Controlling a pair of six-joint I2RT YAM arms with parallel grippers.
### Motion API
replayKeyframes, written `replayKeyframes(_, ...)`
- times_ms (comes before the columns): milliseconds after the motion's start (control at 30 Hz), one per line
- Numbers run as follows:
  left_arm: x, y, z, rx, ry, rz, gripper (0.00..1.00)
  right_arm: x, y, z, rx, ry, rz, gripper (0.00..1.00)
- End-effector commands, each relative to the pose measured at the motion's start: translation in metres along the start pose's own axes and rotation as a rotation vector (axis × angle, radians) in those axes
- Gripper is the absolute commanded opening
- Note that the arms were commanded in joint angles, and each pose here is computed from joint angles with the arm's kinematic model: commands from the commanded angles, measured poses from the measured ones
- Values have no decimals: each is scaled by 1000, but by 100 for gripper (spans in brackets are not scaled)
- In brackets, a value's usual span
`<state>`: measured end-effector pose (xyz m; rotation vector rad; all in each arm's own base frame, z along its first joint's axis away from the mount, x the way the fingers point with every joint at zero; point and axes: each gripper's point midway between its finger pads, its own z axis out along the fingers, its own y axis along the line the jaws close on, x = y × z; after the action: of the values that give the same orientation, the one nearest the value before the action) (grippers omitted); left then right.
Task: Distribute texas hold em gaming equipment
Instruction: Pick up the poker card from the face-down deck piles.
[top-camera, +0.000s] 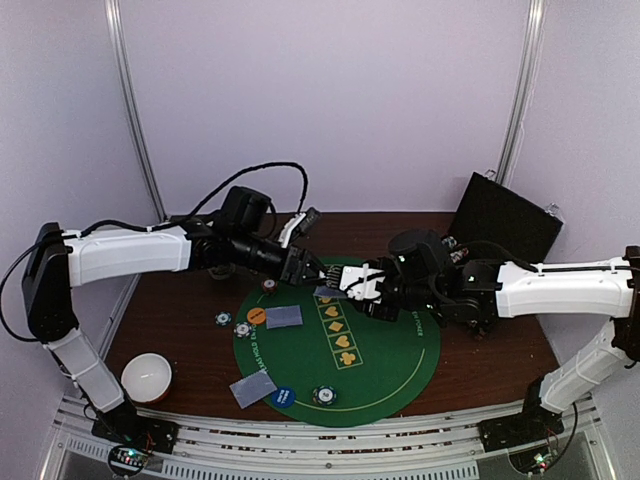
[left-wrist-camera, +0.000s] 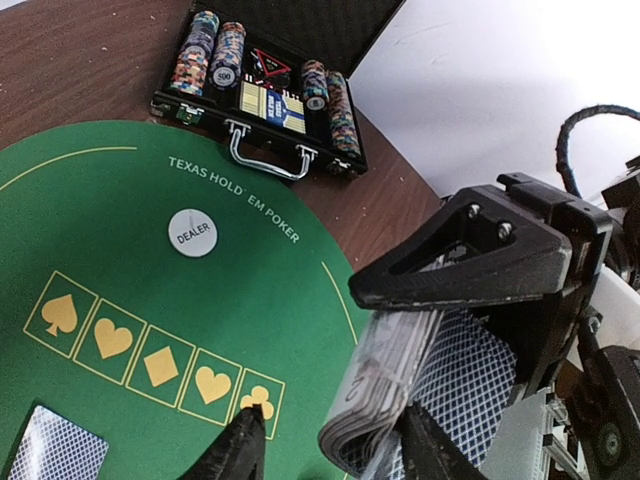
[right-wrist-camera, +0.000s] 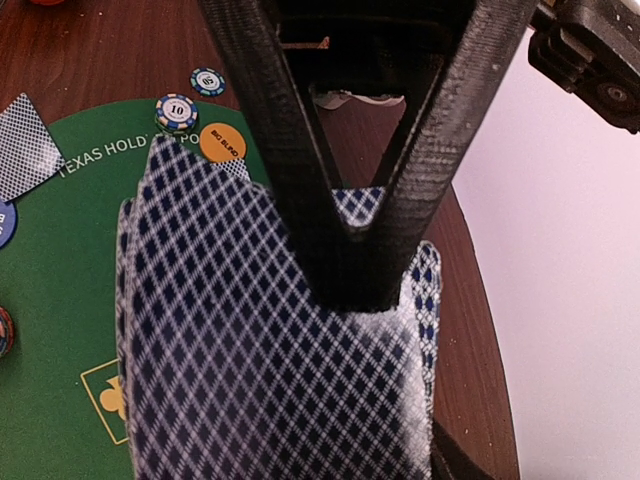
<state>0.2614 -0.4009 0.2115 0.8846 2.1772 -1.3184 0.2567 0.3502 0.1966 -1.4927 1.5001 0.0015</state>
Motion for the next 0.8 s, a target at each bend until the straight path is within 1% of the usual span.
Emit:
replayKeyframes(0,-14,-4,-13,-22,-40,44,48,-12,-11,-4,39,-31,2,46)
replayKeyframes(67,-16,-5,-15,-20,-46,46,51,-11,-12,-3,41,-26,0,47)
replayKeyframes(233,-24,-11,-23,-21,-67,62,67,-10,-12,-4,42,-22,-2,46)
replayKeyframes(300,-26,-15,-27,-13,-73,67,69,-9,-12,-4,43,-18,-1,46)
replayKeyframes(367,-28,-19,-30,-6,-79,73,69,-8,-11,-3,40,-15,-5,46)
replayKeyframes(467,-27,-22,-32,6,-81,66,65,-7,-11,-3,39,-13,-6,46)
replayKeyframes(633,-23,-24,-32,22,-70,59,47,-5,-11,-1,38,-9,-6,46)
replayKeyframes(767,-21,-26,-32,33,-63,57,40,-5,-11,-1,40,-10,-11,46)
